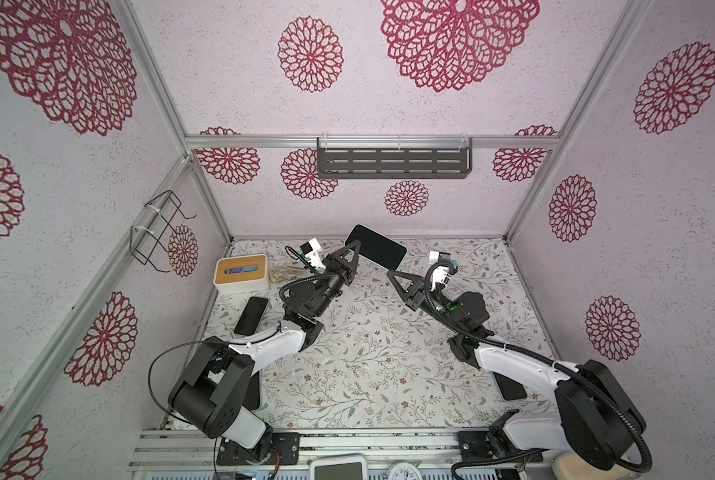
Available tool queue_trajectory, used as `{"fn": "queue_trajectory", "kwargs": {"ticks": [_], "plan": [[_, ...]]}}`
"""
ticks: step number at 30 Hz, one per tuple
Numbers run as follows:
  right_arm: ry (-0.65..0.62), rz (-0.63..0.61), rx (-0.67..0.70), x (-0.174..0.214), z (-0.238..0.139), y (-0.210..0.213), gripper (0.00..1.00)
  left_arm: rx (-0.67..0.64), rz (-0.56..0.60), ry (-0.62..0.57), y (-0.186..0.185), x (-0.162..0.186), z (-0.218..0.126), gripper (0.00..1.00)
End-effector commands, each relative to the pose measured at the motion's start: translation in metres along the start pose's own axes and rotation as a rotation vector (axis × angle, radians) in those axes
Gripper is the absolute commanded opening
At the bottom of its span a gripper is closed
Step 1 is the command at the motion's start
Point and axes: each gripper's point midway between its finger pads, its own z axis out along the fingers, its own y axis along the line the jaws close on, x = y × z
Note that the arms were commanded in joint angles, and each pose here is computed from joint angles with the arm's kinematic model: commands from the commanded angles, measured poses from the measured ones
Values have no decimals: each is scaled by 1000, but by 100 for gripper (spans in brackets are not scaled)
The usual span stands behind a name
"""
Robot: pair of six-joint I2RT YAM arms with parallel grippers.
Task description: Take the phone out of the phone case
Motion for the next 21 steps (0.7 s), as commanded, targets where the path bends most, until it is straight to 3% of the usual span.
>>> {"fn": "queue_trajectory", "kwargs": {"ticks": [1,8,14,17,18,21], "plan": [[-31,-92,-69,-17,1,26,8,26,-12,31,-17,6,5,0],[43,-317,47,2,-16,9,8,-178,-48,100,-6,14,6,0],[78,-583,202,-1,-29,-11,10,-241,-95,208,-9,33,11,0],[62,-638,228,-13,-29,-5,11,-259,-70,214,-10,34,8,0],[59,-645,217,-14,-30,-1,13,-257,-62,203,-11,31,6,0],[78,-631,168,-6,-37,7,35,-235,-48,170,-16,20,2,0]]}}
